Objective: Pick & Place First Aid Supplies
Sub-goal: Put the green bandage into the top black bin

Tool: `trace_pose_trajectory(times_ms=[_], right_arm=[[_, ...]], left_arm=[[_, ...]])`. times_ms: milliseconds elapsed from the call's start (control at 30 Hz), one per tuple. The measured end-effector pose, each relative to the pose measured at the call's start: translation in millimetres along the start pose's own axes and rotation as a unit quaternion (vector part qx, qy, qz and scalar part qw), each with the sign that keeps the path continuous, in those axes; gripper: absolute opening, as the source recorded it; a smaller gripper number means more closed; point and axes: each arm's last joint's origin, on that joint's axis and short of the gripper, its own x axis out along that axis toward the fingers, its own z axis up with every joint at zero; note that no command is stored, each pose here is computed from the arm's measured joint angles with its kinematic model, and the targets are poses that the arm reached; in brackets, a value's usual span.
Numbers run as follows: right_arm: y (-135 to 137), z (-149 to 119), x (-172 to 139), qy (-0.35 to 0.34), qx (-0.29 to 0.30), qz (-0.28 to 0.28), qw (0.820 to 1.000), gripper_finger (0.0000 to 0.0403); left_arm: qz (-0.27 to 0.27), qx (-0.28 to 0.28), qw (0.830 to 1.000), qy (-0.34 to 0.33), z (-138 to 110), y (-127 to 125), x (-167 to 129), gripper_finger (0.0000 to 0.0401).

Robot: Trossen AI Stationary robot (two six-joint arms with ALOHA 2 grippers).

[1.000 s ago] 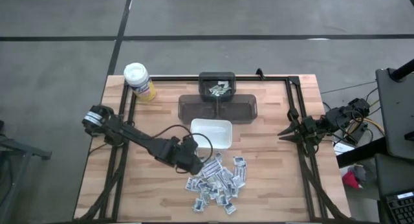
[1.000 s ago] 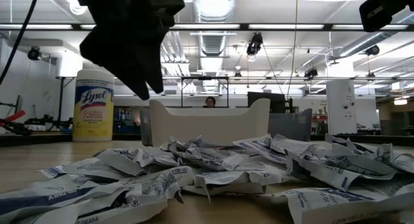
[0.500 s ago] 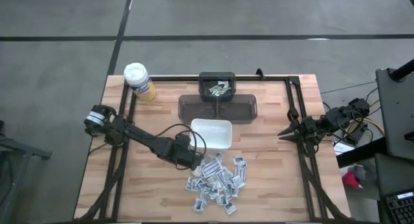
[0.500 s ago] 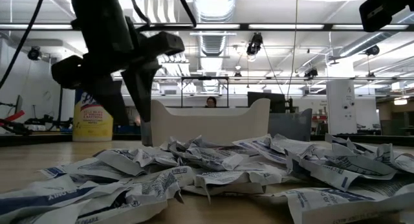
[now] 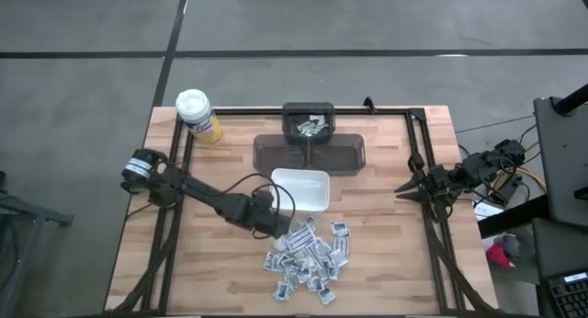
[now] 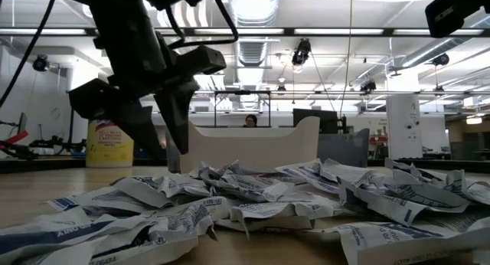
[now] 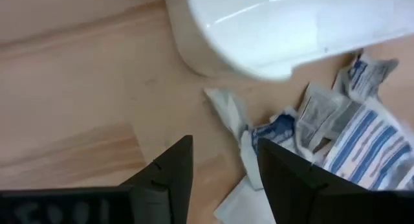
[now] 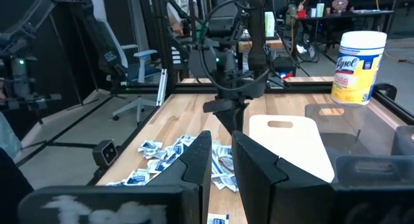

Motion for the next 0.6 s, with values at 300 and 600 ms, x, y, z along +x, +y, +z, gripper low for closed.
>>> trace_pose_trajectory(times_ms=[300,600], right_arm=[[0.0,0.0,0.0,0.0,0.001,0.0,1.0,0.0059],[0.0,0.0,0.0,0.0,0.002,0.0,1.0,0.0059]], left_arm=[[0.02,-0.011,1.0,0.017,0.6,-4.7,16.2,0.0163],[0.021,-0.039,0.999,0.006,1.9,-5.4,17.3,0.0163]])
